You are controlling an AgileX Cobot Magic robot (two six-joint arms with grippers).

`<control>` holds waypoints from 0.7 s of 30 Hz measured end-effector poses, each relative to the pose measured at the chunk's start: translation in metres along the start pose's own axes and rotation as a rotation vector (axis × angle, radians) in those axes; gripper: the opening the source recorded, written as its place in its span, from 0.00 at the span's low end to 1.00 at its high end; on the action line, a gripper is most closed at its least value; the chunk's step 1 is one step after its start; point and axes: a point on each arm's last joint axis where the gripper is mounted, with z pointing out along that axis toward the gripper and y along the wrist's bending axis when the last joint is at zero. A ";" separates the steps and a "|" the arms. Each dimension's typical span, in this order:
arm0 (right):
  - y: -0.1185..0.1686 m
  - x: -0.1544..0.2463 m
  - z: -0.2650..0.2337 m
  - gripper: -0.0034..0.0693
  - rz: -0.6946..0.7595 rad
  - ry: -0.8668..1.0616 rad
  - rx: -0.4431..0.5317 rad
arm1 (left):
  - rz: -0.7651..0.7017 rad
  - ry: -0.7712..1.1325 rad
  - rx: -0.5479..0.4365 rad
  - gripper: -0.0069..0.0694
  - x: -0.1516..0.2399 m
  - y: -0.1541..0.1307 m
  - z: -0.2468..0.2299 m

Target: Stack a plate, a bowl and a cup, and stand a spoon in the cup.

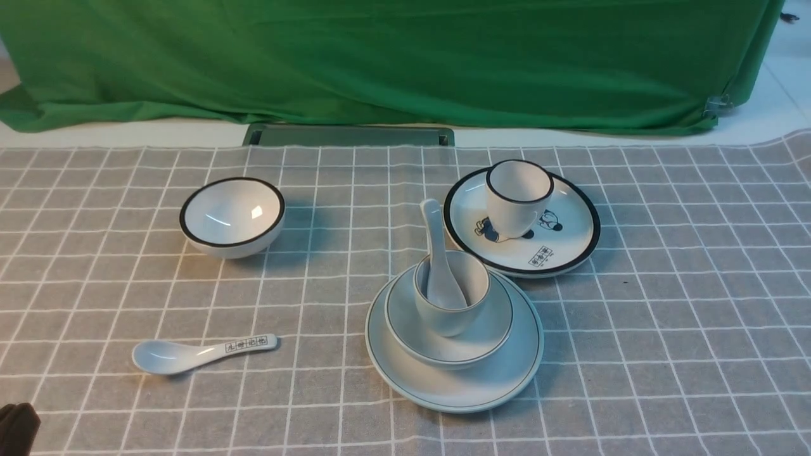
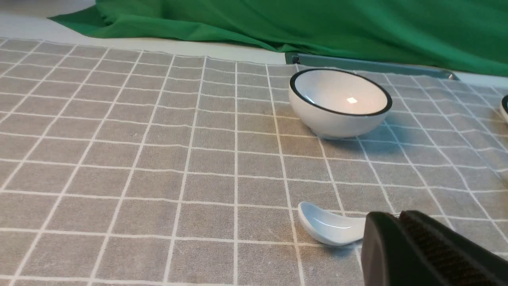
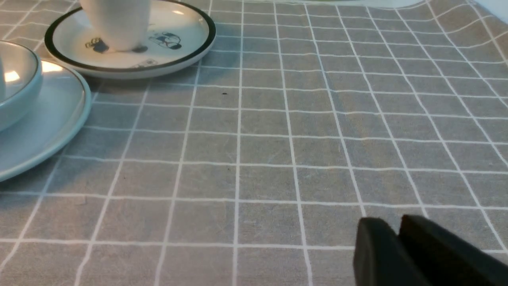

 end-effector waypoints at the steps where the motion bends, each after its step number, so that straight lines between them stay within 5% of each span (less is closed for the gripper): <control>1: 0.000 0.000 0.000 0.21 0.000 0.000 0.000 | 0.000 0.000 0.000 0.11 0.000 0.000 0.000; 21: 0.000 0.000 0.000 0.27 0.000 -0.001 0.000 | -0.004 -0.007 -0.001 0.11 -0.001 0.000 0.000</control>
